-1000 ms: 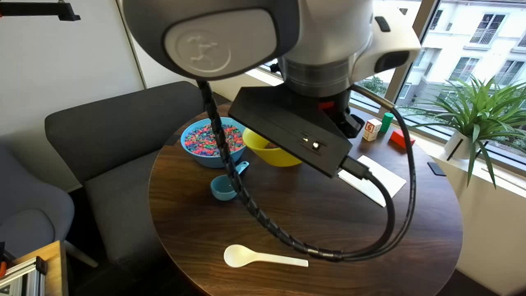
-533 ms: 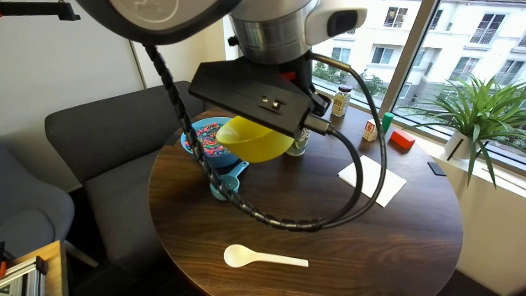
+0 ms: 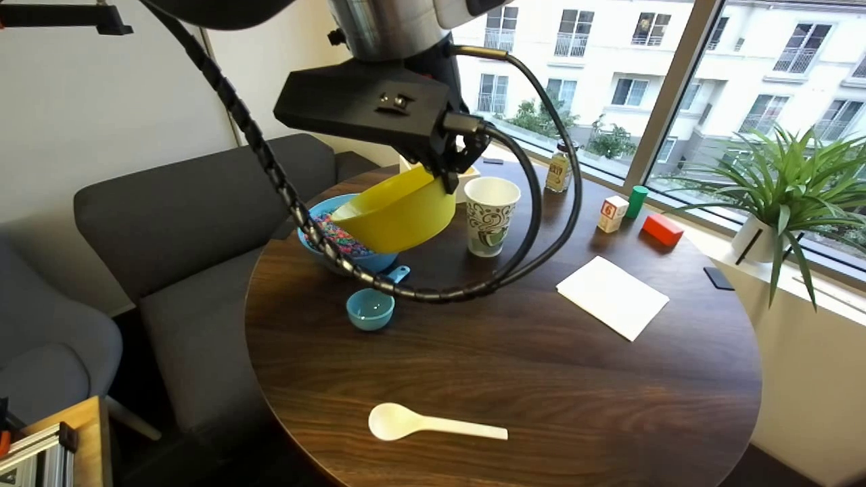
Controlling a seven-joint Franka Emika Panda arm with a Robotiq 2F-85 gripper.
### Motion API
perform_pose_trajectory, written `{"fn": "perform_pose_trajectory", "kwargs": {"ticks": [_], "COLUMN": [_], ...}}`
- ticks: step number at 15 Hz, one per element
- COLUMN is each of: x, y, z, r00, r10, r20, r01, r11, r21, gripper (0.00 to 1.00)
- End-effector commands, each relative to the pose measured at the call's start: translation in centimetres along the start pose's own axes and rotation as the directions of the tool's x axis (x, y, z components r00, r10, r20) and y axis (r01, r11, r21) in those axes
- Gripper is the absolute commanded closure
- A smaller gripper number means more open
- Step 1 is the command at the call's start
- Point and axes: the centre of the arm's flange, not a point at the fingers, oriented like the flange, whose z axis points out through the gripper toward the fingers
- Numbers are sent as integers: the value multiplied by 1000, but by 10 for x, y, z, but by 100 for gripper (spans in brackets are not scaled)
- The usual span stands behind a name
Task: Pour the contents in the bowl into the other bowl
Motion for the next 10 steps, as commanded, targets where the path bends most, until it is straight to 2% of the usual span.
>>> {"fn": "perform_pose_trajectory", "kwargs": {"ticks": [1, 7, 8, 10], "x": [6, 21, 22, 23], "y": [-27, -61, -47, -51], "z": [-4, -9, 0, -1], "r00": [998, 988, 990, 990], "r10": [-45, -139, -131, -136], "r20": [43, 69, 47, 47], "r01": [47, 145, 135, 140], "r11": [998, 984, 987, 986], "r21": [-39, -105, -86, -86], "gripper": [98, 97, 98, 94]}}
